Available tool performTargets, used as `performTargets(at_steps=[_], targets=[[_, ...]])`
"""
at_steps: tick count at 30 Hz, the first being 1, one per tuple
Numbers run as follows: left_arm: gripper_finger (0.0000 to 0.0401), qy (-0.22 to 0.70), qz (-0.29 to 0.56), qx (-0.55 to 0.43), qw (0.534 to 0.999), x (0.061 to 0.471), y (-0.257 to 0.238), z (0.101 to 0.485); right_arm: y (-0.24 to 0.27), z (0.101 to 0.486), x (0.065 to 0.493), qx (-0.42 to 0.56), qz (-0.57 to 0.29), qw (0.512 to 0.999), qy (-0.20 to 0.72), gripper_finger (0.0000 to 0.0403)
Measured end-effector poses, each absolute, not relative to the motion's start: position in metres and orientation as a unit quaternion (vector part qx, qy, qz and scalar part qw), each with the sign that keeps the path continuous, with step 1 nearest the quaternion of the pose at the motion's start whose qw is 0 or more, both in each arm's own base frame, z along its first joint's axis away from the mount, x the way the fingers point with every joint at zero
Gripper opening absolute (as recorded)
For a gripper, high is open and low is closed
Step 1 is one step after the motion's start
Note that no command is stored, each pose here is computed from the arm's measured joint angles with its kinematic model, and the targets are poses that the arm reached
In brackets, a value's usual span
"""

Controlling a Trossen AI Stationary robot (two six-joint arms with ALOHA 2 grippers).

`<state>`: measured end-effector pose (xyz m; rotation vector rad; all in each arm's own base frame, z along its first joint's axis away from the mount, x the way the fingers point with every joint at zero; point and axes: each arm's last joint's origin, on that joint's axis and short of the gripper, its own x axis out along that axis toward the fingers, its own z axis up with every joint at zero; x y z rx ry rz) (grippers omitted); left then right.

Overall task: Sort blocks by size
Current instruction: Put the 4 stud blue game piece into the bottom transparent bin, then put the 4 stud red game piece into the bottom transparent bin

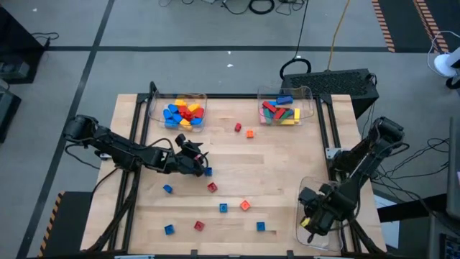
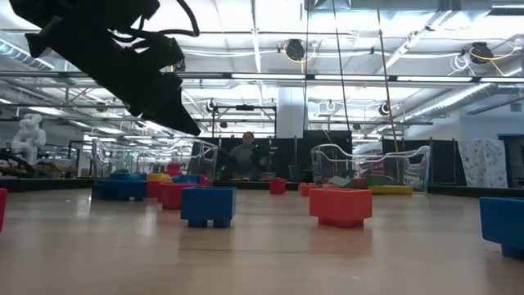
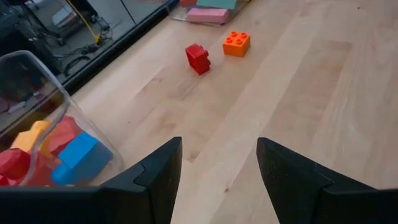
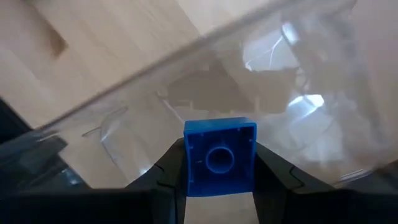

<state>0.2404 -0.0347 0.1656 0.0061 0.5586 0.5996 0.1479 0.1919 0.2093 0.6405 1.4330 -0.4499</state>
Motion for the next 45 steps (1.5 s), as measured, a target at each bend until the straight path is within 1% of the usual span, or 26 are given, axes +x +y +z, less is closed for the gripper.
performTargets(at_steps=[2, 3, 5, 8, 10, 12, 14, 17, 19, 22, 26, 29, 33, 35, 41, 45], targets=[[0.0210, 0.272, 0.288, 0.001, 0.918, 0.241, -0.035, 0.165, 0.193, 0.199, 0.144, 0.299, -0.214, 0.678, 0.637, 0.0108], [0.0210, 0.272, 0.288, 0.001, 0.918, 0.242, -0.035, 0.164, 0.194, 0.196, 0.142, 0.304, -0.218, 0.676, 0.635, 0.0115], [0.0210, 0.275, 0.288, 0.003, 0.917, 0.242, -0.035, 0.163, 0.194, 0.191, 0.141, 0.313, -0.229, 0.670, 0.632, 0.0152], [0.0210, 0.270, 0.288, 0.000, 0.919, 0.244, -0.036, 0.162, 0.193, 0.188, 0.139, 0.317, -0.251, 0.663, 0.631, 0.0226], [0.0210, 0.277, 0.288, 0.004, 0.917, 0.243, -0.035, 0.160, 0.192, 0.188, 0.139, 0.322, -0.260, 0.659, 0.628, 0.0265], [0.0210, 0.274, 0.288, 0.002, 0.918, 0.245, -0.036, 0.160, 0.191, 0.189, 0.140, 0.329, -0.264, 0.657, 0.625, 0.0291], [0.0210, 0.281, 0.288, 0.006, 0.915, 0.244, -0.036, 0.158, 0.190, 0.191, 0.142, 0.334, -0.269, 0.656, 0.622, 0.0303], [0.0210, 0.276, 0.288, 0.006, 0.917, 0.245, -0.035, 0.159, 0.189, 0.200, 0.146, 0.328, -0.273, 0.673, 0.604, 0.0305], [0.0210, 0.282, 0.279, 0.024, 0.918, 0.246, -0.034, 0.159, 0.188, 0.210, 0.152, 0.318, -0.273, 0.697, 0.582, 0.0301], [0.0210, 0.271, 0.239, 0.048, 0.931, 0.254, -0.024, 0.165, 0.185, 0.231, 0.161, 0.285, -0.280, 0.743, 0.537, 0.0298], [0.0210, 0.230, 0.209, 0.048, 0.949, 0.264, 0.010, 0.176, 0.181, 0.257, 0.172, 0.247, -0.289, 0.813, 0.442, 0.0298], [0.0210, 0.205, 0.192, 0.032, 0.959, 0.266, 0.040, 0.181, 0.180, 0.269, 0.179, 0.231, -0.287, 0.847, 0.385, 0.0298], [0.0210, 0.188, 0.193, 0.007, 0.963, 0.269, 0.073, 0.182, 0.178, 0.271, 0.184, 0.224, -0.290, 0.859, 0.358, 0.0298], [0.0210, 0.180, 0.197, 0.002, 0.964, 0.277, 0.084, 0.180, 0.175, 0.271, 0.186, 0.222, -0.296, 0.860, 0.352, 0.0298], [0.0210, 0.179, 0.194, 0.000, 0.964, 0.315, 0.095, 0.161, 0.168, 0.272, 0.193, 0.209, -0.314, 0.868, 0.324, 0.0298], [0.0210, 0.189, 0.230, -0.034, 0.954, 0.335, 0.102, 0.148, 0.166, 0.273, 0.196, 0.204, -0.314, 0.869, 0.325, 0.0298]])
